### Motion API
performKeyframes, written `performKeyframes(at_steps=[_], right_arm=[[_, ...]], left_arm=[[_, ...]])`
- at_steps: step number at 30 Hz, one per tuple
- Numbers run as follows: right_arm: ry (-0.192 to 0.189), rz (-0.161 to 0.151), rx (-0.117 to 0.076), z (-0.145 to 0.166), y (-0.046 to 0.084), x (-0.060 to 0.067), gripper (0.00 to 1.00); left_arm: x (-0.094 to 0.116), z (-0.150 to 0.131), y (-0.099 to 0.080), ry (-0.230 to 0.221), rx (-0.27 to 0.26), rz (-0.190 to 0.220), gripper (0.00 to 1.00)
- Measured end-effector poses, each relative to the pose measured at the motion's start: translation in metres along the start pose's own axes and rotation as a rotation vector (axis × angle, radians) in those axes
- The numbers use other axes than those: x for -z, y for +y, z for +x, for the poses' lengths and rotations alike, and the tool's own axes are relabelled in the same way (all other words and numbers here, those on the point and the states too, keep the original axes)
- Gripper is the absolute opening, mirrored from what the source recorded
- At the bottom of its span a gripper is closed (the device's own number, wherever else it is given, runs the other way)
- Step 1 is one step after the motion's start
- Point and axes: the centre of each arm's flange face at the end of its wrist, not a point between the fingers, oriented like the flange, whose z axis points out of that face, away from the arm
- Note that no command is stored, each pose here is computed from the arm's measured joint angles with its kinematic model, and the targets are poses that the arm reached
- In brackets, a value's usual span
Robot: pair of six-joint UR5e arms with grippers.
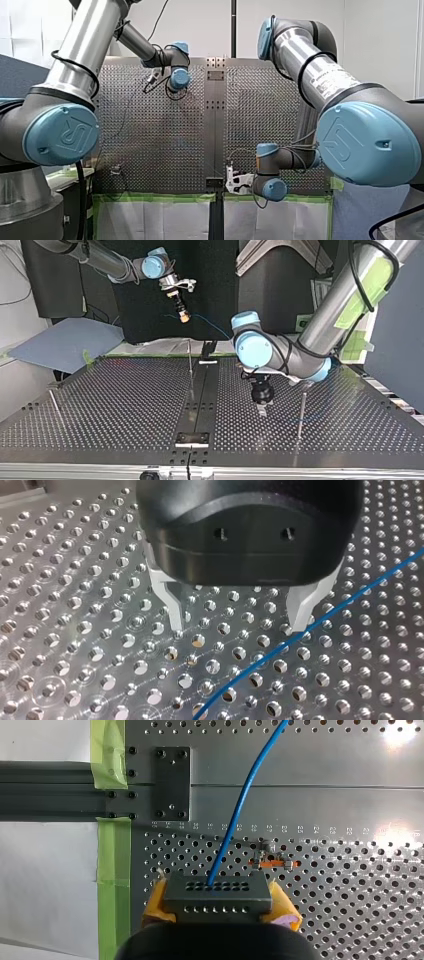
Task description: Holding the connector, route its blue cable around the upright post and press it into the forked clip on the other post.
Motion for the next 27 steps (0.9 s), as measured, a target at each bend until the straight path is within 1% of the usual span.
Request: performKeyframes(at_steps=[3, 7, 11, 15, 19, 27], right_arm=[[0.000, 0.000, 0.000, 0.000, 0.000, 0.000, 0.00], [0.000, 0.000, 0.000, 0.000, 0.000, 0.000, 0.00], [-0.001, 0.000, 0.001, 0.000, 0.000, 0.000, 0.00], [-0.004, 0.001, 0.004, 0.000, -0.001, 0.001, 0.00], [-0.006, 0.002, 0.006, -0.001, -0.001, 0.001, 0.00], [-0.007, 0.003, 0.007, -0.001, -0.003, 0.001, 0.00]], left_arm=[[-0.003, 0.003, -0.004, 0.009, -0.016, -0.001, 1.00], [-0.010, 0.016, -0.012, 0.039, -0.052, -0.003, 1.00], [-0.017, 0.037, -0.026, 0.072, -0.088, 0.010, 1.00], [-0.019, 0.056, -0.040, 0.106, -0.123, 0.026, 1.00], [-0.017, 0.063, -0.049, 0.119, -0.136, 0.040, 1.00], [-0.010, 0.083, -0.054, 0.144, -0.157, 0.046, 1.00]])
